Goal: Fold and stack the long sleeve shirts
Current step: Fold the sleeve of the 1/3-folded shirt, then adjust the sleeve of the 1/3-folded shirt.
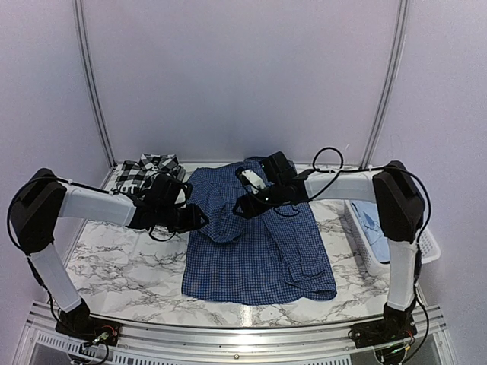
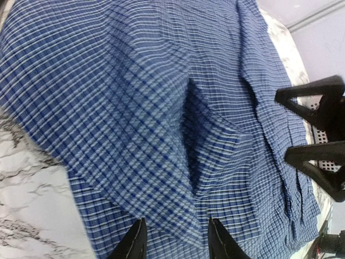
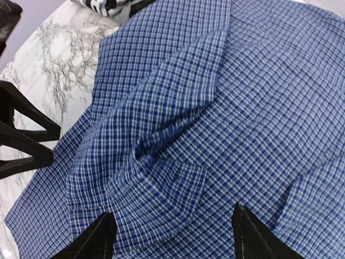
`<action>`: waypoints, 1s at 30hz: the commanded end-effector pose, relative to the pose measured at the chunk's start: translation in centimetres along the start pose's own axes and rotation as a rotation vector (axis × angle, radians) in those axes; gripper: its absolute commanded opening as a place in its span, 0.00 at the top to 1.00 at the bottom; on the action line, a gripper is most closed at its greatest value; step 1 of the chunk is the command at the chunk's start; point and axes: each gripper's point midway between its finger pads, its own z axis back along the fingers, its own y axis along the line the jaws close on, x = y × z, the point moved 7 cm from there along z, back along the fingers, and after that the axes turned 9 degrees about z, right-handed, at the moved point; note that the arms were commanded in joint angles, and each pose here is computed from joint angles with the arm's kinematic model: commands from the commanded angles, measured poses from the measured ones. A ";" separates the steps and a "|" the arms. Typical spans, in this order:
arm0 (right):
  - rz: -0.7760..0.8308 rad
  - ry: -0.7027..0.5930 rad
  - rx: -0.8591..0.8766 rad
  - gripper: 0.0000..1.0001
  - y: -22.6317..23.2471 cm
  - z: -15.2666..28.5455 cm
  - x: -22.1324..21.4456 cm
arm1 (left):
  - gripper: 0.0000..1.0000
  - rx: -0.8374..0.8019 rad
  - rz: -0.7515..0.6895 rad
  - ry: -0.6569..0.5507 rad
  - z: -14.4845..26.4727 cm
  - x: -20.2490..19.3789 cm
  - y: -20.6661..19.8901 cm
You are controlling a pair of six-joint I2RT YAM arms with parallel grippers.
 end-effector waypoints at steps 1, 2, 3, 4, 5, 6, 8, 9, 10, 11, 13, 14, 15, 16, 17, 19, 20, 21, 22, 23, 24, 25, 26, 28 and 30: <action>0.113 -0.120 0.090 0.29 0.7 -0.7 4.4 | 0.61 0.016 0.086 -0.001 1.1 -0.1 0.8; 0.116 -0.116 0.116 0.29 0.8 -1.1 4.6 | 0.61 0.018 0.093 0.001 1.2 -0.2 0.9; 0.112 -0.102 0.128 0.29 0.8 -1.6 4.7 | 0.61 0.021 0.099 0.005 1.2 -0.3 1.2; 0.106 -0.081 0.140 0.29 0.8 -2.1 4.7 | 0.61 0.023 0.103 0.002 1.3 -0.3 1.3; 0.097 -0.058 0.159 0.30 0.8 -2.7 4.5 | 0.61 0.027 0.107 -0.001 1.5 -0.2 1.5; 0.111 -0.036 0.171 0.30 0.7 -3.2 4.2 | 0.61 0.028 0.111 -0.005 1.6 -0.2 1.5; 0.107 -0.001 0.196 0.31 0.8 -3.9 3.8 | 0.60 0.028 0.116 -0.009 2.0 -0.1 1.7; 0.103 0.011 0.205 0.31 0.8 -4.0 3.6 | 0.60 0.030 0.120 -0.010 2.1 -0.1 1.8; 0.095 0.019 0.215 0.32 0.9 -4.0 3.5 | 0.60 0.033 0.121 -0.009 2.2 -0.1 1.9; 0.090 0.022 0.227 0.33 1.1 -4.0 3.3 | 0.60 0.035 0.121 -0.010 2.3 0.0 2.0; 0.076 0.029 0.245 0.36 1.3 -3.8 3.0 | 0.60 0.042 0.120 -0.014 2.5 0.1 2.2; 0.068 0.036 0.249 0.37 1.3 -3.8 2.8 | 0.60 0.042 0.122 -0.014 2.6 0.1 2.2; 0.061 0.044 0.258 0.39 1.5 -3.8 2.5 | 0.60 0.043 0.125 -0.014 2.6 0.2 2.4; 0.057 0.047 0.271 0.41 1.6 -3.8 2.3 | 0.60 0.040 0.125 -0.014 2.6 0.3 2.3; 0.057 0.046 0.281 0.42 1.7 -3.7 2.2 | 0.60 0.038 0.127 -0.012 2.6 0.3 2.4; 0.028 0.051 0.298 0.45 1.9 -3.7 2.1 | 0.60 0.039 0.129 -0.009 2.6 0.2 2.4; 0.019 0.056 0.300 0.47 1.9 -3.7 2.0 | 0.60 0.041 0.128 -0.010 2.7 0.3 2.4; 0.010 0.065 0.298 0.47 1.9 -3.8 1.8 | 0.60 0.044 0.129 -0.009 2.7 0.3 2.5; 0.004 0.072 0.294 0.47 1.9 -3.8 1.7 | 0.60 0.047 0.131 -0.008 2.7 0.3 2.6; 0.002 0.078 0.288 0.47 1.8 -3.8 1.5 | 0.60 0.048 0.132 -0.007 2.8 0.3 2.6; -0.004 0.086 0.284 0.47 1.7 -3.9 1.3 | 0.60 0.050 0.132 -0.006 2.8 0.3 2.7; -0.008 0.091 0.283 0.47 1.8 -4.0 1.2 | 0.60 0.050 0.134 -0.004 2.8 0.3 2.7; -0.010 0.096 0.280 0.47 1.8 -4.1 1.1 | 0.60 0.047 0.132 -0.002 2.9 0.3 2.6; -0.019 0.110 0.261 0.47 1.6 -4.3 0.9 | 0.60 0.043 0.131 0.007 3.0 0.2 2.6; -0.031 0.131 0.246 0.49 1.6 -4.5 0.7 | 0.60 0.037 0.132 0.015 3.0 0.0 2.6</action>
